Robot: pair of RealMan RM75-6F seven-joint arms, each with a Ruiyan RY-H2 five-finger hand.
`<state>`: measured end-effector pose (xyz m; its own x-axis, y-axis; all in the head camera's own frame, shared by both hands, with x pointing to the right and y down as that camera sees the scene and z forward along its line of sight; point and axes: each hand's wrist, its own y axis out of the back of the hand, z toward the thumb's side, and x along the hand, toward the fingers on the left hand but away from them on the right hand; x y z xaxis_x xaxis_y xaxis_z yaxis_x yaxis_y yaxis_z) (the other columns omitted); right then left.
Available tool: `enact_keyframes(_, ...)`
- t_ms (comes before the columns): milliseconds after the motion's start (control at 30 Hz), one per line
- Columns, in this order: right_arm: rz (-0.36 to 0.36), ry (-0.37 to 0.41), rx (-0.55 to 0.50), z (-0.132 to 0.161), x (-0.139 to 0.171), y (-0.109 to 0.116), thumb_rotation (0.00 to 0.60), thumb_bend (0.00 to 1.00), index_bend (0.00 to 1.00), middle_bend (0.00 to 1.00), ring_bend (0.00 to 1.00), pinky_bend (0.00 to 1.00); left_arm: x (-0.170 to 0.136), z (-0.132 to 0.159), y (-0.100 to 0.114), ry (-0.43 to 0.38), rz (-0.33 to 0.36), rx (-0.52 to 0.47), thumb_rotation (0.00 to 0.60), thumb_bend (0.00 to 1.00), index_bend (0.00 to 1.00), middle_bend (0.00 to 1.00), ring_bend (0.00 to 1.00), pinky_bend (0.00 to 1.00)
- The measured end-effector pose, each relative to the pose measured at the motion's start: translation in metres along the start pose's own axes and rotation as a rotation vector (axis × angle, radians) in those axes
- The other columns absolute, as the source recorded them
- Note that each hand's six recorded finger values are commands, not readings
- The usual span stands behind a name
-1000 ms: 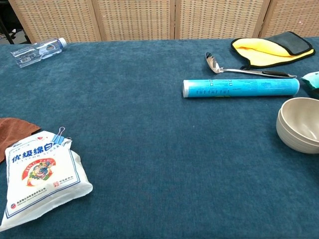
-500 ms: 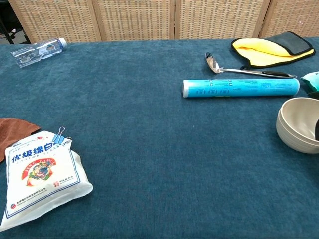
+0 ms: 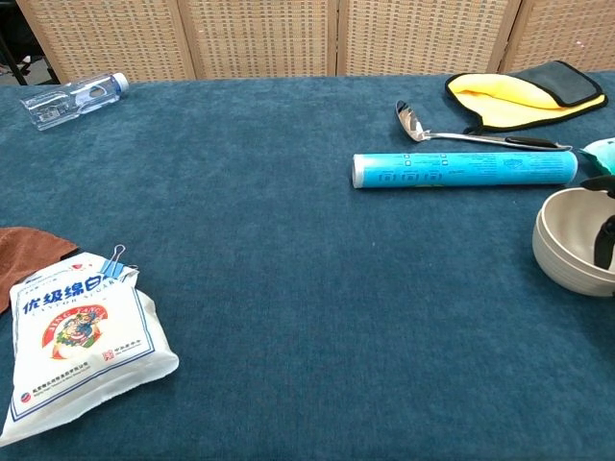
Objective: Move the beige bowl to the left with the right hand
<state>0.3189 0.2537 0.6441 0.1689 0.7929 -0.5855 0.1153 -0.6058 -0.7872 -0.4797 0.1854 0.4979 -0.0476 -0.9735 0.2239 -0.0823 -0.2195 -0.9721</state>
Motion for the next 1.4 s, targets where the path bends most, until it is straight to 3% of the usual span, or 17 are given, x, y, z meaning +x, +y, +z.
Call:
enact_keyframes(533, 0.001, -0.012, -0.001, -0.0004, -0.0005, 0.0018, 0.6, 0.44, 0.46, 0.0, 0.0, 0.0, -0.0012, 0.0034, -0.0017, -0.008, -0.008, -0.009, 0.198, 0.0, 0.0, 0.0, 0.0, 0.0)
enact_keyframes(767, 0.005, -0.018, -0.005, -0.0006, -0.0007, 0.0013, 0.6, 0.52, 0.46, 0.0, 0.0, 0.0, -0.0015, 0.004, -0.0018, -0.009, -0.009, -0.012, 0.199, 0.0, 0.0, 0.0, 0.0, 0.0)
enact_keyframes(1400, 0.004, -0.028, -0.005, -0.0027, -0.0009, 0.0025, 0.6, 0.52, 0.49, 0.0, 0.0, 0.0, -0.0026, 0.0058, -0.0028, -0.012, -0.016, -0.016, 0.199, 0.0, 0.0, 0.0, 0.0, 0.0)
